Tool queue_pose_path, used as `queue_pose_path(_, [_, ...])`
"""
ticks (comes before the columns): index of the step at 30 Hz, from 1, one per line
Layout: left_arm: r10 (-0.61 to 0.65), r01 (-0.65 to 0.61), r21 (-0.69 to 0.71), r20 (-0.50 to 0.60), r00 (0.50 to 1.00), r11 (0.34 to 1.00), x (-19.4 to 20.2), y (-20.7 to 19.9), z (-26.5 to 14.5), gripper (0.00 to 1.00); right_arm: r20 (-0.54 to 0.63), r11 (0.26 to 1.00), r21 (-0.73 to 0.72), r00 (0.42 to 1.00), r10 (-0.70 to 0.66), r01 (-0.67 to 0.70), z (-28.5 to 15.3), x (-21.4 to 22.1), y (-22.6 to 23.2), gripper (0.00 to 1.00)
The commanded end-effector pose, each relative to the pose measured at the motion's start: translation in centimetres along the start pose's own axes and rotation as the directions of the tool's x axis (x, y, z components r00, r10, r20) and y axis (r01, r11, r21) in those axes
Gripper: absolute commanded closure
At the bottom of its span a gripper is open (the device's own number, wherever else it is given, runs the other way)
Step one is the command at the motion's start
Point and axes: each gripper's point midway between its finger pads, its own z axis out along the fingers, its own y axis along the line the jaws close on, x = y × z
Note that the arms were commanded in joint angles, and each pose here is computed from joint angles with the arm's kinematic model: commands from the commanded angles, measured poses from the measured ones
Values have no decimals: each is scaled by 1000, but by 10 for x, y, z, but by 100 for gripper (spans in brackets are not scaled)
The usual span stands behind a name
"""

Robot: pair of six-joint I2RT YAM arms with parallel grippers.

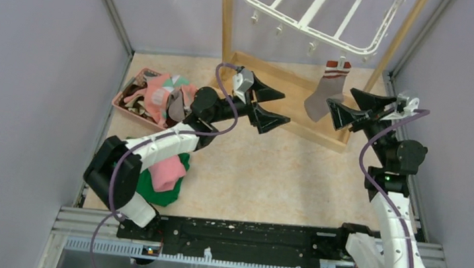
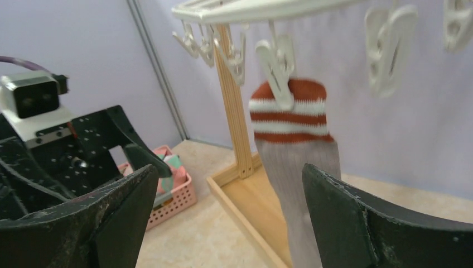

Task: Clip the socks to the hanger
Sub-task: Clamp the sock onto the hanger, then pick up the sock from the bin.

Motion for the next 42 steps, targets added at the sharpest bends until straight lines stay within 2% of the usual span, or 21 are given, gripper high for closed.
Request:
queue_pose_path(1, [80,-79,-50,22,997,996,-3,-20,-38,2,-44,998,57,998,39,-37,-25,32,-6,2])
queue_pose_path(5, [39,-46,-143,-54,998,989,28,-27,-77,1,-152,993,25,982,115,-112,-45,78,2,2])
queue_pose_path(9, [-18,-14,-288,-106,994,958,53,-19,-111,1,-208,983,-26,963,170,-180,-54,109,17,2])
queue_pose_path(15, [-138,57,-456,-146,980,888,46,17,-141,1,-265,973,-59,943,202,-225,-59,134,34,2])
queue_pose_path(19, [-224,137,-572,-84,971,809,28,52,-162,1,-285,967,-56,932,225,-250,-63,142,37,2])
queue_pose_path(21, [-277,199,-637,-23,961,745,18,70,-172,1,-282,966,-55,932,228,-254,-62,142,37,2])
queue_pose_path(23, [-299,210,-718,4,954,663,7,89,-184,1,-280,966,-56,932,228,-253,-62,141,38,2])
queue_pose_path(27, [-276,93,-852,-62,959,516,-14,114,-210,3,-283,967,-53,933,224,-248,-61,144,41,2])
queue_pose_path(29, [-242,5,-886,-121,963,465,-20,121,-224,17,-285,968,-55,933,220,-246,-60,146,42,2])
queue_pose_path(30, [-223,-37,-901,-147,964,433,-22,126,-233,21,-285,968,-55,933,221,-246,-60,147,43,2])
queue_pose_path(33, [-229,-95,-947,-170,959,306,-21,138,-266,23,-288,969,-56,933,217,-242,-58,149,45,1])
queue_pose_path(38, [-262,-114,-966,-174,949,231,1,150,-291,24,-292,969,-42,931,221,-243,-57,155,44,2])
queue_pose_path(42, [-306,-183,-963,-237,922,196,24,163,-308,28,-296,969,-29,928,227,-246,-56,159,42,2])
